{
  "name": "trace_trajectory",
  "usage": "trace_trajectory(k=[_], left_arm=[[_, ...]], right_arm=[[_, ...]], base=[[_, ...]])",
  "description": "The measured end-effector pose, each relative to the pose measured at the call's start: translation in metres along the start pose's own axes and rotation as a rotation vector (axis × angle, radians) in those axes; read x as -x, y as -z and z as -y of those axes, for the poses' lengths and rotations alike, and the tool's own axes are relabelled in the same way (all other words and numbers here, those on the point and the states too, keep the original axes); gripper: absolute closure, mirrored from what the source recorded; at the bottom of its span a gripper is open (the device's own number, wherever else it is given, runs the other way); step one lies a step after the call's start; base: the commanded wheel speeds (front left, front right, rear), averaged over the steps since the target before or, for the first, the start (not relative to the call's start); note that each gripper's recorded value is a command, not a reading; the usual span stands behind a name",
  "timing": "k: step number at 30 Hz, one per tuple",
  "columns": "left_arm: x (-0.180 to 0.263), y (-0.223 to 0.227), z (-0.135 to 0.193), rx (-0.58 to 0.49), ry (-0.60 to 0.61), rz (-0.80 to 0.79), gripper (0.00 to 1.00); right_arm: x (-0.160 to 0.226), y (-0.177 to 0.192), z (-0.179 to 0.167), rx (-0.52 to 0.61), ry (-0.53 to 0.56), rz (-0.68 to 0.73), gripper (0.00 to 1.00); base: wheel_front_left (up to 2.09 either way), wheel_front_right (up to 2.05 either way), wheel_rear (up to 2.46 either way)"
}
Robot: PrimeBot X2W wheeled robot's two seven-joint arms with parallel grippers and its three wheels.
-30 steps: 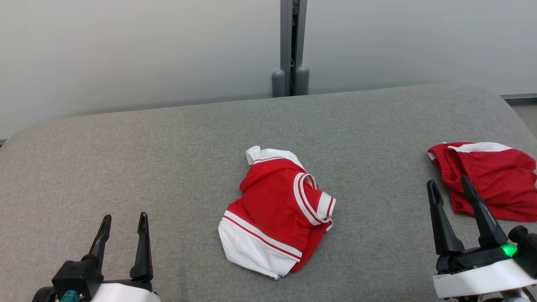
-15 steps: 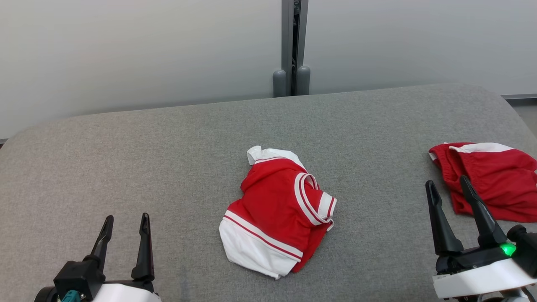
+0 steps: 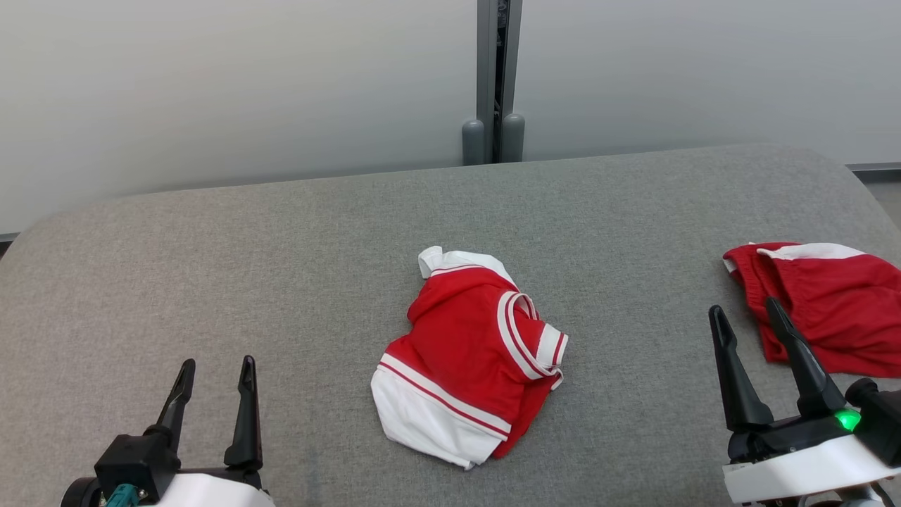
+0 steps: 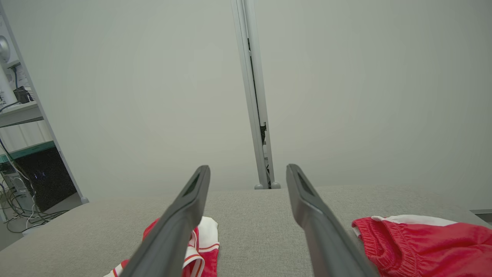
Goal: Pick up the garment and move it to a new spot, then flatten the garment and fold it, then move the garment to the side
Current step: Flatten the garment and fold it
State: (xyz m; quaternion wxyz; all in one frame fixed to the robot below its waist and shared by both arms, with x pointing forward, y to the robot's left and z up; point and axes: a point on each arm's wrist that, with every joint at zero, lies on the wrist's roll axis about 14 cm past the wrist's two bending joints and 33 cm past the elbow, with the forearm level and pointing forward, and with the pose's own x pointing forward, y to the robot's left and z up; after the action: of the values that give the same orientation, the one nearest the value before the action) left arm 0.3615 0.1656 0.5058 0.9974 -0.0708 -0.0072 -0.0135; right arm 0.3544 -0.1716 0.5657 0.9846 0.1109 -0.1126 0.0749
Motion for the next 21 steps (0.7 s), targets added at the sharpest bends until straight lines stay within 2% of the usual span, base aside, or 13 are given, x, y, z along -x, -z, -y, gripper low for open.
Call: trace_trajectory(k=[8,13,17,21], left_arm=[[0.000,-0.001,-0.001,0.002,-0.004,0.001,0.00],[0.001,-0.002,-0.003,0.003,-0.011,0.002,0.00],[0.001,-0.005,-0.006,0.009,-0.022,0.013,0.00],[0.006,-0.004,-0.012,0.020,-0.047,0.010,0.00]], right_arm=[[0.000,0.004,-0.001,0.001,-0.004,-0.022,0.00],[-0.003,0.015,-0.021,-0.041,-0.060,-0.072,0.00],[-0.002,0.037,-0.048,-0.085,-0.137,-0.176,0.00],[0.011,0.080,-0.084,-0.145,-0.242,-0.390,0.00]], base=[[0.00,0.00,0.00],[0.00,0.00,0.00],[0.00,0.00,0.00],[0.00,0.00,0.00]])
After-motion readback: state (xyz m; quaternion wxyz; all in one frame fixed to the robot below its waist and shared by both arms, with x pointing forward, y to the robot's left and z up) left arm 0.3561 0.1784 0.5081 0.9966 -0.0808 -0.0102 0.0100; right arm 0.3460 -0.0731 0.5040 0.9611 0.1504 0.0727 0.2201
